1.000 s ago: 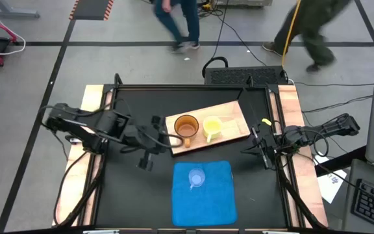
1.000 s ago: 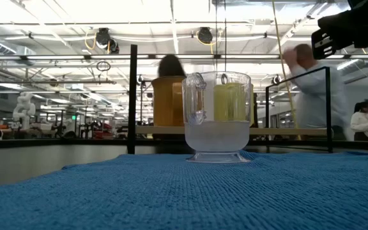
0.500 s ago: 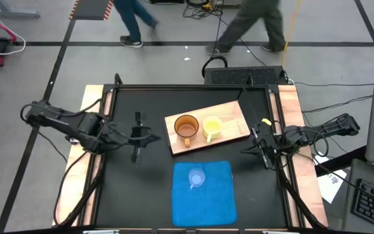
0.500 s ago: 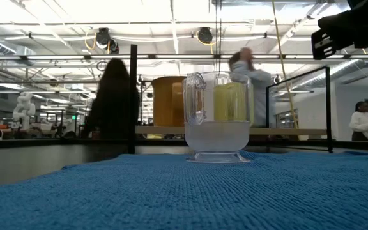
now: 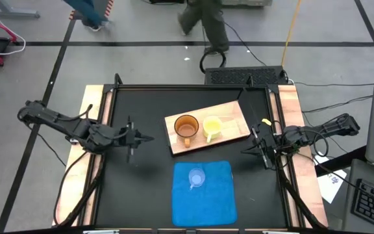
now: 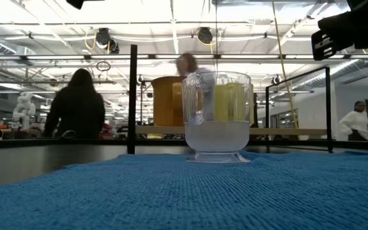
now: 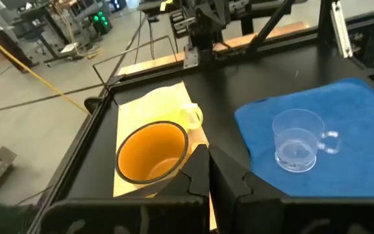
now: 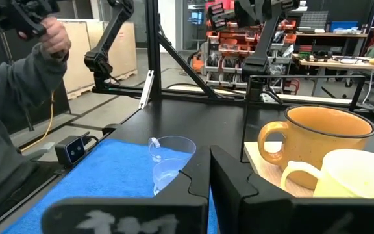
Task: Stack small to large cups/mugs on shelf
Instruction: Put the transparent mug on the shelf
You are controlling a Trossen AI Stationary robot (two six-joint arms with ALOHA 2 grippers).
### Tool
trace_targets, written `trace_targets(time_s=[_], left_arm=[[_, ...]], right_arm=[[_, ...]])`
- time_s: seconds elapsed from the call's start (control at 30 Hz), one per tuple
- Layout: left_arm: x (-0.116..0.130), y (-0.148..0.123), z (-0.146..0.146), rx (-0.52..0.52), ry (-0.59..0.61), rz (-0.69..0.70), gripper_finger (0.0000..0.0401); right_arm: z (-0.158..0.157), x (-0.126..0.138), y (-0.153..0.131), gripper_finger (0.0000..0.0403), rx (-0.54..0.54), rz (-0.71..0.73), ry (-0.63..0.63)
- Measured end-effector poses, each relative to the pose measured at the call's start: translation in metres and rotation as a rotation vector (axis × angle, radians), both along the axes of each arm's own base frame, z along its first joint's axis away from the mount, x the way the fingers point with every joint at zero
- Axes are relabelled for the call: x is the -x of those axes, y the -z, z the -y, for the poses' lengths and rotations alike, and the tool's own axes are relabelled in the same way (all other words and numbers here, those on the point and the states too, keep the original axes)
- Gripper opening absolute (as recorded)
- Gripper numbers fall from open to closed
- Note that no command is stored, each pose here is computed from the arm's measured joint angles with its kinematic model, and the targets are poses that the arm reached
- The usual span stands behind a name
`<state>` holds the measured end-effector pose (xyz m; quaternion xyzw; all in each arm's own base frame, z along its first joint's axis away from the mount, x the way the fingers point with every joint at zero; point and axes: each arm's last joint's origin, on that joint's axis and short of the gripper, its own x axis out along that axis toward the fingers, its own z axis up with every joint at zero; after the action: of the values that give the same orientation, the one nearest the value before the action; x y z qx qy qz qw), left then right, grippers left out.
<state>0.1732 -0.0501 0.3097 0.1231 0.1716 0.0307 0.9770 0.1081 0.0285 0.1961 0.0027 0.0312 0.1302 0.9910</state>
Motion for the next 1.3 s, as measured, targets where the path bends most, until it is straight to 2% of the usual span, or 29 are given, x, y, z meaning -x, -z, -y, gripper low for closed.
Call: trace_targets(time_s=[0.13,0.23,0.53,0.67,0.8,0.87,1.03,1.3], left_arm=[[0.004,0.014,-0.001,0.013,0.002,0.047,0.0],[0.006,0.017,-0.002,0.03,0.006,0.132,0.0],[0.012,0.051,-0.004,-0.01,0.059,0.206,0.0],[0.016,0.068,-0.013,0.011,-0.031,0.238,0.0],[0.025,0.089,-0.025,-0.033,-0.088,0.226,0.0],[0.03,0.093,-0.032,-0.034,-0.097,0.273,0.0],[0.038,0.111,-0.048,0.009,-0.053,0.319,0.0],[0.042,0.131,-0.057,0.039,0.065,0.295,0.0]], right_arm=[[0.0,0.0,0.0,0.0,-0.001,0.0,0.0],[0.0,0.0,0.0,0.0,-0.001,0.0,0.0],[0.0,0.0,0.0,0.0,0.006,0.002,-0.001],[0.0,0.0,0.0,0.0,0.024,0.01,-0.002],[0.0,0.0,-0.002,0.0,0.028,0.029,-0.002],[0.0,0.0,-0.002,0.0,0.029,0.032,-0.002],[0.0,0.0,-0.002,0.0,0.039,0.035,0.002],[0.0,0.0,-0.002,0.0,0.056,0.037,0.004]])
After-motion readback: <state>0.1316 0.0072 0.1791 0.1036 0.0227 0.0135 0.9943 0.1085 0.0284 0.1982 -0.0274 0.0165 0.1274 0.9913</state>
